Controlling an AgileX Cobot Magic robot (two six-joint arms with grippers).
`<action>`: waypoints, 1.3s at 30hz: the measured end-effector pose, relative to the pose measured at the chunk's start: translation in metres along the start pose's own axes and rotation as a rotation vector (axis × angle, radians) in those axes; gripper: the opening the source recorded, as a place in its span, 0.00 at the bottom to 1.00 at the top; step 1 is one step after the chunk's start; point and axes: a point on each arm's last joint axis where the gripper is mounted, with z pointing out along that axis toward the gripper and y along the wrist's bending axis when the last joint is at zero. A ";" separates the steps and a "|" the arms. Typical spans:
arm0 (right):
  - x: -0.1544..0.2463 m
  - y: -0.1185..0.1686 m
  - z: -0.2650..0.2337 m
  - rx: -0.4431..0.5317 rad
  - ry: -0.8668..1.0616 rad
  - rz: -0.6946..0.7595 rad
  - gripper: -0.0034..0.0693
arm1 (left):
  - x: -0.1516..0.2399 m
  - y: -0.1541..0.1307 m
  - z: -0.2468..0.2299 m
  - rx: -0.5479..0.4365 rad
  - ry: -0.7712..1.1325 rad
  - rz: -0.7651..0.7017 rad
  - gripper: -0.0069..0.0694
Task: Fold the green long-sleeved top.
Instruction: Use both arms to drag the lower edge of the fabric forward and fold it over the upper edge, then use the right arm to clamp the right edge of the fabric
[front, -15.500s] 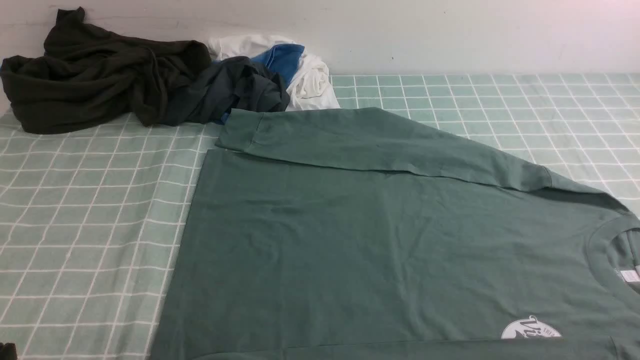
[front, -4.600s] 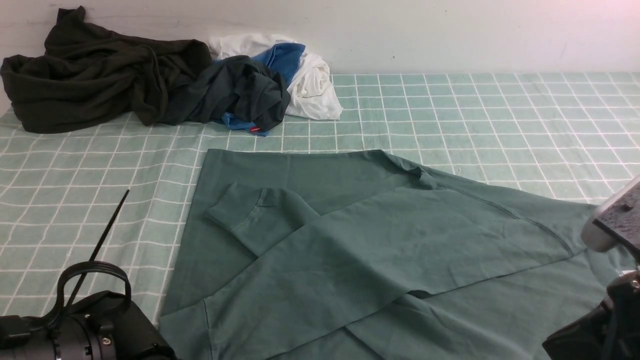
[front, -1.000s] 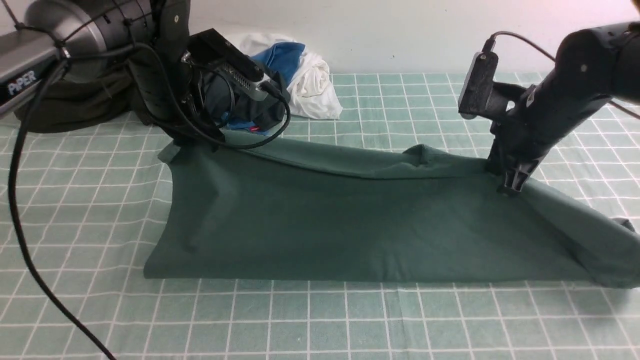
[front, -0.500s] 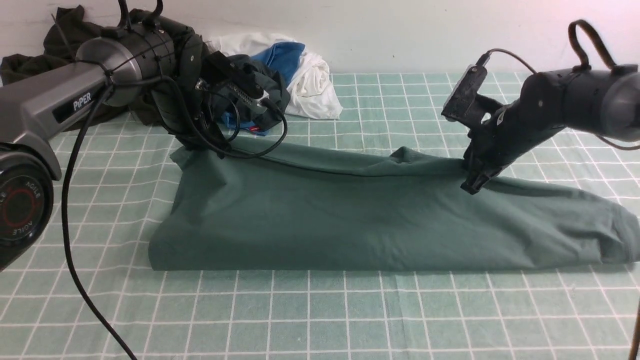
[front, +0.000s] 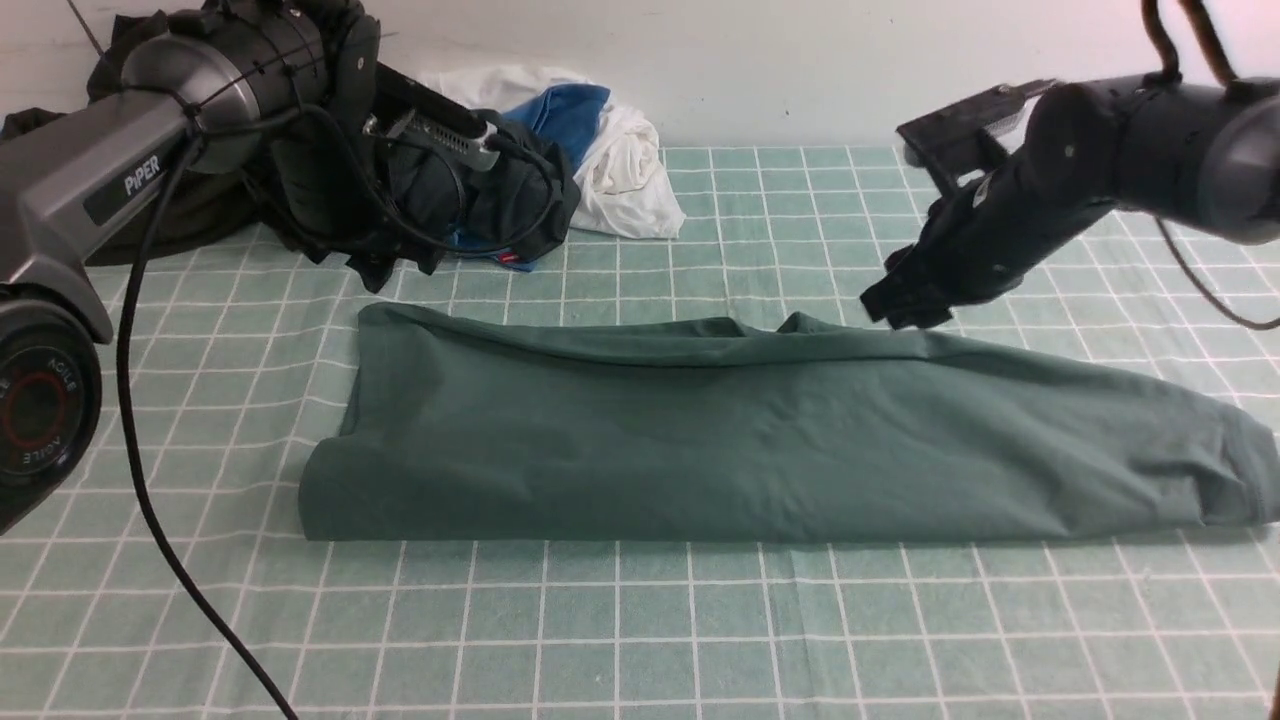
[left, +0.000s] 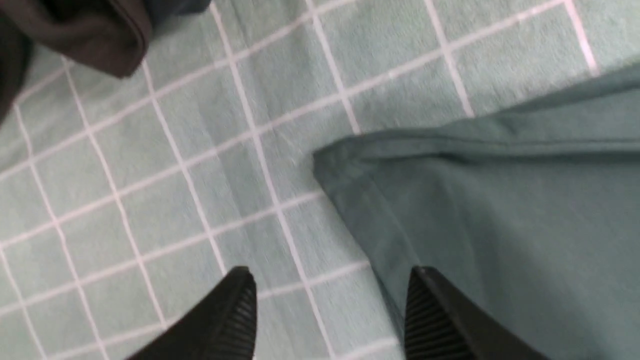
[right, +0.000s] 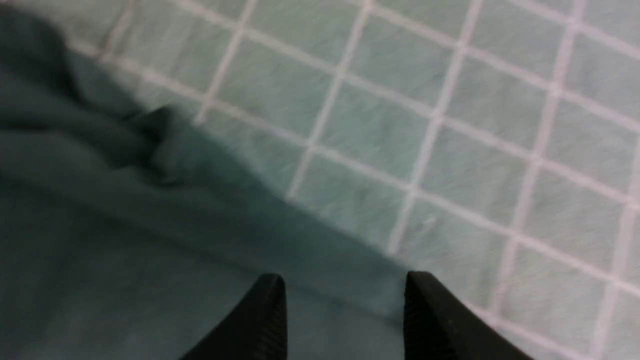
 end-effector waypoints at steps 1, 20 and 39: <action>0.002 0.014 0.006 -0.050 0.031 -0.025 0.45 | 0.000 -0.004 -0.003 0.014 0.020 0.003 0.58; -0.025 -0.064 0.031 0.032 -0.227 0.346 0.37 | -0.001 -0.026 -0.070 0.160 -0.048 0.056 0.09; -0.017 -0.069 -0.098 -0.011 0.073 0.123 0.37 | 0.128 -0.095 0.029 0.219 0.422 0.164 0.09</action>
